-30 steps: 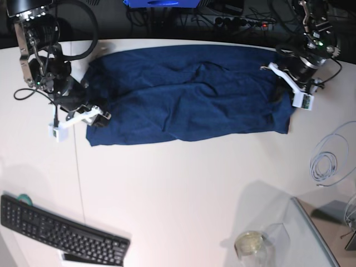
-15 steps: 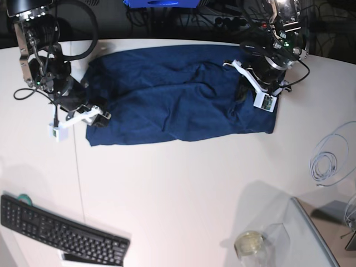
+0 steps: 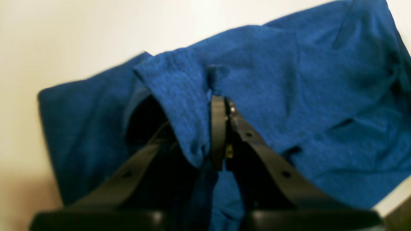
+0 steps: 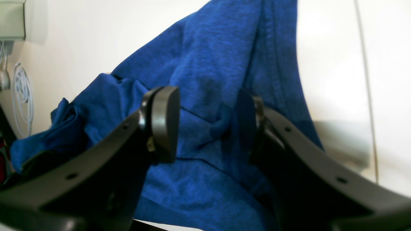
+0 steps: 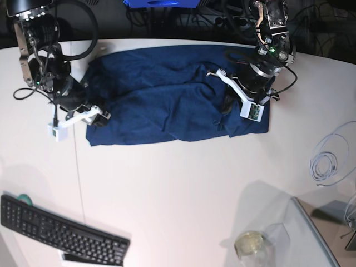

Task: Layout the t-shirt on the table in an organized manner, then fold the t-shirt properly
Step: 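Press the folded side down with the left gripper and release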

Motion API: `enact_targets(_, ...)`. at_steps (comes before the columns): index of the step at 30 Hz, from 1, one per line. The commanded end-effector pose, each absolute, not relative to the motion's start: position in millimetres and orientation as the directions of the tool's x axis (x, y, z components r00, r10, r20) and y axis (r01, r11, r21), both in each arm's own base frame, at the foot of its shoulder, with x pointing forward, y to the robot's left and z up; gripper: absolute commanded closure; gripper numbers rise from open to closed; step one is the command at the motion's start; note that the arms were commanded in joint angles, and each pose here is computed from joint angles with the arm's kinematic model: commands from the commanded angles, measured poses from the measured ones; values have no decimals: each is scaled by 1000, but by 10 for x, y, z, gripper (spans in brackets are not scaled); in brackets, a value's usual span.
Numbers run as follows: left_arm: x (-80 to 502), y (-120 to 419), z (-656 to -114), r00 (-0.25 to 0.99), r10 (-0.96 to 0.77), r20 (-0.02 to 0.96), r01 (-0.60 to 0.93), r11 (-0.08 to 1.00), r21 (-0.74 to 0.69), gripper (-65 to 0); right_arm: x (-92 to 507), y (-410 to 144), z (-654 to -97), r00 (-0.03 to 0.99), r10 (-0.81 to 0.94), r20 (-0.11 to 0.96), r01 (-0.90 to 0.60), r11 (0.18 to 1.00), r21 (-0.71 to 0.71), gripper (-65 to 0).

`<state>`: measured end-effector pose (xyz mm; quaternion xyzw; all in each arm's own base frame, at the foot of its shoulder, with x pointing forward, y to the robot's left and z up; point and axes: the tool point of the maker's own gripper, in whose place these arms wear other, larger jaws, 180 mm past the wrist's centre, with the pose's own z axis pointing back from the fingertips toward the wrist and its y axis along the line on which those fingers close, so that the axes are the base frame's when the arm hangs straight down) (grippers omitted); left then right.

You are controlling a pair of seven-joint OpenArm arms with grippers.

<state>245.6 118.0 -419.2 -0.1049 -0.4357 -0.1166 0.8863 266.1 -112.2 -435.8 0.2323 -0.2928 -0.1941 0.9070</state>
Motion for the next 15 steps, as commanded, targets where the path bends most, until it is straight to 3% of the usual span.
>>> enact_targets(1,2557,1142,-4053,548,-101,831,304,949,-84,0,2759,-1127,-4250,735,-486,473,188,816,547,-270)
enact_targets(6,2583,1151,-4131,605,-122,786,304,949,-86,0,2760,-1133,-4249,734,-487,473,189,816,547,-270)
enact_targets(15,2625,980,-4115,599,-141,788,346,933,-96,0,2760,-1139,-4253,734,-488,473,191,816,546,-270)
